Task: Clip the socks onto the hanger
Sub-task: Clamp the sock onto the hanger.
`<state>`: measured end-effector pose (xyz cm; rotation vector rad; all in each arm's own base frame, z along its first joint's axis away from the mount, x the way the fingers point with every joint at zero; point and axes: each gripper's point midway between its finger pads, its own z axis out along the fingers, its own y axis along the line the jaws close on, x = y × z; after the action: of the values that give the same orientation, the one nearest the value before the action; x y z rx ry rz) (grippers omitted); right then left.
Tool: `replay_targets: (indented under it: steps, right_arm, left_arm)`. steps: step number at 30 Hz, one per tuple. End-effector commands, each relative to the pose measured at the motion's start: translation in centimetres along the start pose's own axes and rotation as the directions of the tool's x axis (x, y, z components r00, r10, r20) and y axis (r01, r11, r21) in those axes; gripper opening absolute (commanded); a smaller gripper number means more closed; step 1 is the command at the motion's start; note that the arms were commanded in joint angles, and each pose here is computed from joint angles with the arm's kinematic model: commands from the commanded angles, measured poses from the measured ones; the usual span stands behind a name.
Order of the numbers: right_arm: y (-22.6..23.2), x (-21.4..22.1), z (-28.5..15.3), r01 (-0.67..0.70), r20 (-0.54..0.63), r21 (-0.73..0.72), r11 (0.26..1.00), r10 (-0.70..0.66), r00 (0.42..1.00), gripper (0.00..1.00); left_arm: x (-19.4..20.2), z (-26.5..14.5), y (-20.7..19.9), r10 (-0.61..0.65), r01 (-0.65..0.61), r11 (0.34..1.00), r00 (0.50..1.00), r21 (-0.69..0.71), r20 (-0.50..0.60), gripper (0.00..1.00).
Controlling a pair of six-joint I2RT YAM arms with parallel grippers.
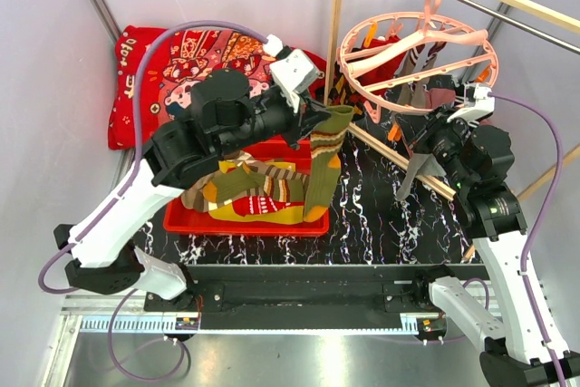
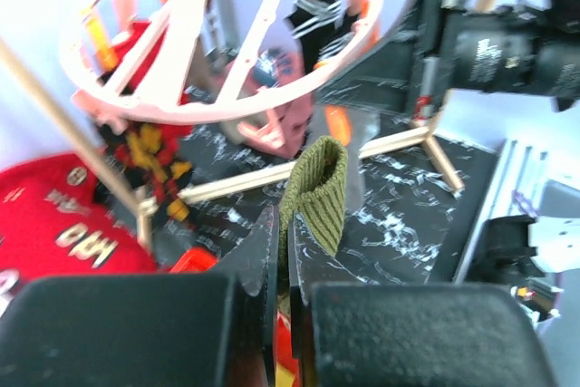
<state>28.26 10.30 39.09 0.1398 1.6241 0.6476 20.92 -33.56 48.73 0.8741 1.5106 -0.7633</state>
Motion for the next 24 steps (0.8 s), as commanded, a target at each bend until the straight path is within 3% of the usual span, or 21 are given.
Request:
replay_targets:
  steps: [1, 11, 24]
  right_arm:
    - [1.8, -3.1, -0.6, 0.045, 0.086, -0.049, 0.998, -0.041, 0.995, 0.06]
    - [1.9, -3.2, -0.9, 0.086, 0.097, -0.058, 0.995, -0.08, 0.992, 0.05]
    - [3.0, -3.3, -2.3, 0.166, 0.114, -0.122, 0.979, -0.152, 0.982, 0.05]
  left_arm:
    - [-0.9, 2.2, -2.4, -0.046, 0.036, 0.992, 0.995, 0.12, 0.083, 0.0]
    - [7.3, 8.9, -5.0, -0.105, 0.11, 0.96, 0.994, 0.257, -0.033, 0.0]
    - [10.6, 12.6, -5.8, 0.001, 0.035, 0.939, 0.995, 0.342, -0.103, 0.0]
